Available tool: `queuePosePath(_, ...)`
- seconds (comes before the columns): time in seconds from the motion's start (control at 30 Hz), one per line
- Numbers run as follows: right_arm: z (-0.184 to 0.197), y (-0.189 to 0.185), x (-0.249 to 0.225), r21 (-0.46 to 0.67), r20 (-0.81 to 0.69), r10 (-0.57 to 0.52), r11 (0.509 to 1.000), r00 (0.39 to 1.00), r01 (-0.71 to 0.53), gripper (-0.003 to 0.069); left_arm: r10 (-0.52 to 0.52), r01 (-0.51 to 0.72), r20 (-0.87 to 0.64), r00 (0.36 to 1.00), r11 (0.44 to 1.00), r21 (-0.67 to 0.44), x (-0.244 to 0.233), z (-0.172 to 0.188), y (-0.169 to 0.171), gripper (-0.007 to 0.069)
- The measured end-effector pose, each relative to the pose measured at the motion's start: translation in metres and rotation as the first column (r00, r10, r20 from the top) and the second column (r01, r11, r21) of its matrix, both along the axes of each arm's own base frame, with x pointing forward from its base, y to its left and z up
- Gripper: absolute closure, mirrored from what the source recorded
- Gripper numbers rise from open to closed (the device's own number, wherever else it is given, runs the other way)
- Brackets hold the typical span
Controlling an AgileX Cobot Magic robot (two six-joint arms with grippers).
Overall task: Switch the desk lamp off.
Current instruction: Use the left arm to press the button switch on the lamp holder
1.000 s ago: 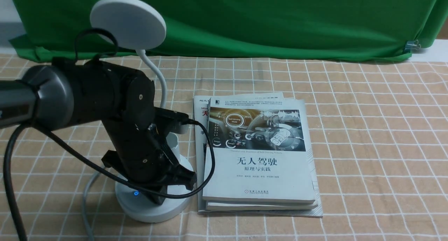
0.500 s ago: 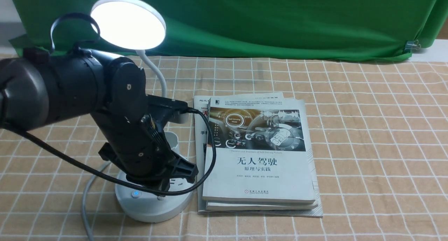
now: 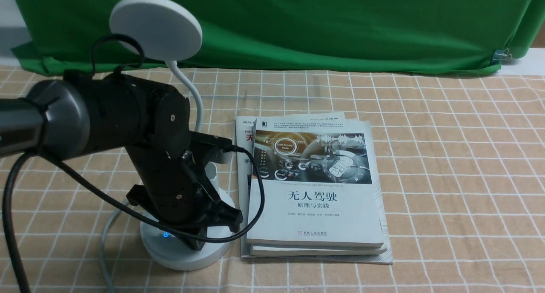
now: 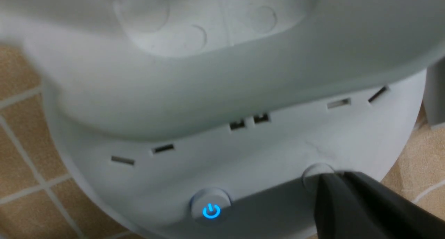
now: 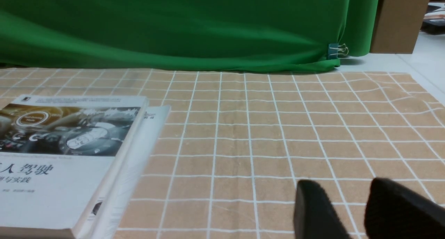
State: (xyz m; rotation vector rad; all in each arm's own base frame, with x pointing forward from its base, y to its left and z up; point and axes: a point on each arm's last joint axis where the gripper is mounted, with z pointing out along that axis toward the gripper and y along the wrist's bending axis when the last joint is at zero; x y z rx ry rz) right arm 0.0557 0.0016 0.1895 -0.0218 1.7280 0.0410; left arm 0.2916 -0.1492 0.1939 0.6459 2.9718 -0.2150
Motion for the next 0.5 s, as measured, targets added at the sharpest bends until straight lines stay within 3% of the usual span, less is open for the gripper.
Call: queuePosePath(0.5,0.0000,0.0000,0.0000,0.000,0.000,0.000,1.000,1.000,0.000,0.0417,0.001,-0.001,0.009,1.000,1.000,-0.004,-0.0003,0.0026,0.0002,0.0629)
